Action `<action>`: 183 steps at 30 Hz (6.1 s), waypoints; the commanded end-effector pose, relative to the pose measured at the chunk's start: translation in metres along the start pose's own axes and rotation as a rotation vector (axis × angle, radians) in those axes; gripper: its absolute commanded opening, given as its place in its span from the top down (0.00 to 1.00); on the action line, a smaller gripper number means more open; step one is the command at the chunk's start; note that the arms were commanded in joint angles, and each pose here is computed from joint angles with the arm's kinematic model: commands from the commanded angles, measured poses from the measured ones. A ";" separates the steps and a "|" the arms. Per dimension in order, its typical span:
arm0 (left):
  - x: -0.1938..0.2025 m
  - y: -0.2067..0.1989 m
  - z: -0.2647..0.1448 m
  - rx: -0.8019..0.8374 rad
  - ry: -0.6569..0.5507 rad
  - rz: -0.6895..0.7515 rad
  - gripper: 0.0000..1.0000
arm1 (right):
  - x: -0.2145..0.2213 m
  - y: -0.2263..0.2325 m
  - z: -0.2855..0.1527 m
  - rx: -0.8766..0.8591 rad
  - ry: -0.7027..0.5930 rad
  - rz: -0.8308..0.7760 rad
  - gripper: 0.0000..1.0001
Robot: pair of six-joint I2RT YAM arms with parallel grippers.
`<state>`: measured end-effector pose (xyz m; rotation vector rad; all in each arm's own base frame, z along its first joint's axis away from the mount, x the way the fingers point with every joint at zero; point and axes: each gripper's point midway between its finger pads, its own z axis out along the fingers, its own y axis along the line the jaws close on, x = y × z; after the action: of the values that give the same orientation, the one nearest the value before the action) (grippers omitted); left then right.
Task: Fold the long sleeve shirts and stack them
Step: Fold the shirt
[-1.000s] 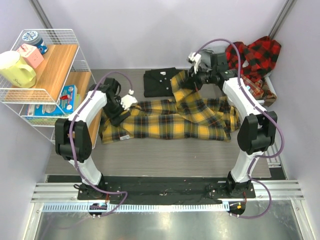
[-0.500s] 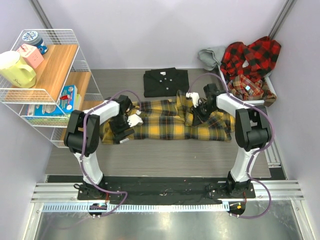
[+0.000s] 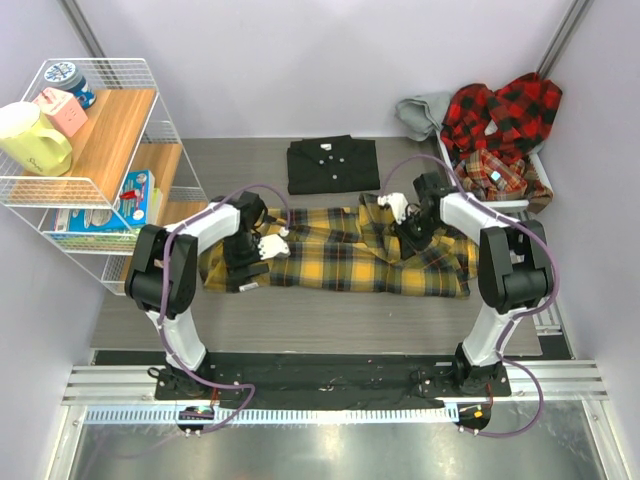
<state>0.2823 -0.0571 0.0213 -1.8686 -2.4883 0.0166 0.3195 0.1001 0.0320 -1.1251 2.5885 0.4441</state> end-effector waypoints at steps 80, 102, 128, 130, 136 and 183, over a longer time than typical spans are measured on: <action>0.091 -0.003 -0.020 -0.182 0.070 0.245 0.98 | 0.152 -0.019 -0.048 0.077 0.098 -0.067 0.84; 0.106 -0.063 -0.033 -0.069 -0.008 0.440 0.78 | 0.215 0.017 -0.096 -0.037 0.314 -0.199 0.90; -0.055 0.004 -0.262 -0.427 -1.125 -0.318 0.00 | 0.079 -0.018 -0.100 0.015 -0.138 0.339 0.21; -0.057 0.000 -0.259 -0.386 -1.123 -0.334 0.00 | 0.081 -0.017 -0.095 0.003 -0.132 0.364 0.21; -0.067 -0.009 -0.251 -0.286 -1.140 -0.305 0.00 | 0.093 -0.001 -0.081 -0.078 -0.082 0.448 0.27; -0.307 -0.047 -0.248 0.002 -1.329 -0.253 0.01 | -0.201 0.093 -0.203 -0.334 -1.120 0.540 0.99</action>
<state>0.3264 -0.3441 0.2310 -1.6292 -3.3640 1.5388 0.3485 0.2129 0.2610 -0.0632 1.8951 1.2337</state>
